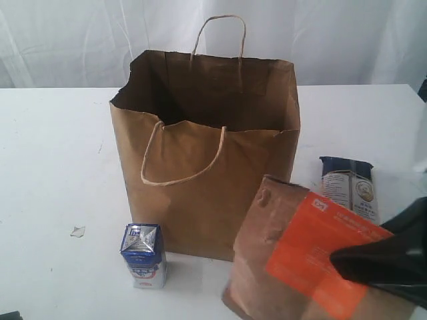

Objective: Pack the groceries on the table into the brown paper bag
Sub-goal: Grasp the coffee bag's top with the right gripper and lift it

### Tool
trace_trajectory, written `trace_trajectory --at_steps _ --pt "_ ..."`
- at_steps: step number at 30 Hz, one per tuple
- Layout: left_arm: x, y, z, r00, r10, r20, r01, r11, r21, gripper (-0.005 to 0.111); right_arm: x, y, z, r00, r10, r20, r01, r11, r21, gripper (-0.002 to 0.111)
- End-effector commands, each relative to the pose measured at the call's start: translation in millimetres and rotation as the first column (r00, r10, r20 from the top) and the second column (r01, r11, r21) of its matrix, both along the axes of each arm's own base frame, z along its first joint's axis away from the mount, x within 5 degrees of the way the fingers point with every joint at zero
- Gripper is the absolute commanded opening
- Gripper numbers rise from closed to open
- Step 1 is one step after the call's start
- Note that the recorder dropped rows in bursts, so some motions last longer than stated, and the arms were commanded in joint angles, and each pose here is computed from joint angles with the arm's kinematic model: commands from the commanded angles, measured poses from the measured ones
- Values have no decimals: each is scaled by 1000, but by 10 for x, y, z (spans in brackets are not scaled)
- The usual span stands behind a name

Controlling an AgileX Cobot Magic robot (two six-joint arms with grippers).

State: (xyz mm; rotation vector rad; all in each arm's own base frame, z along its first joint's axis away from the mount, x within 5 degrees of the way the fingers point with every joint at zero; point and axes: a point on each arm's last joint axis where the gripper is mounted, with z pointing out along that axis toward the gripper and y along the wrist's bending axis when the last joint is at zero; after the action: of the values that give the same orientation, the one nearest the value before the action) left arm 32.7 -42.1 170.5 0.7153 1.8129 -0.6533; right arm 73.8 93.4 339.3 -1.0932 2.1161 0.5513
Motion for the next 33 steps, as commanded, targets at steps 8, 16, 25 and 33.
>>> trace_trajectory --at_steps 8,16,25,33 --pt "-5 0 -10 1000 -2 -6 2 1000 -3 0 -183 -253 428 962 -82 260 31 981 191 0" --pt "-5 0 -10 1000 -2 -6 2 1000 -3 0 -118 -315 708 873 -167 458 47 964 261 0" --pt "-5 0 -10 1000 -2 -6 2 1000 -3 0 -86 -317 1151 752 -221 621 -7 940 342 0" --pt "-5 0 -10 1000 -2 -6 2 1000 -3 0 118 -135 1507 677 -234 698 -41 934 354 0"
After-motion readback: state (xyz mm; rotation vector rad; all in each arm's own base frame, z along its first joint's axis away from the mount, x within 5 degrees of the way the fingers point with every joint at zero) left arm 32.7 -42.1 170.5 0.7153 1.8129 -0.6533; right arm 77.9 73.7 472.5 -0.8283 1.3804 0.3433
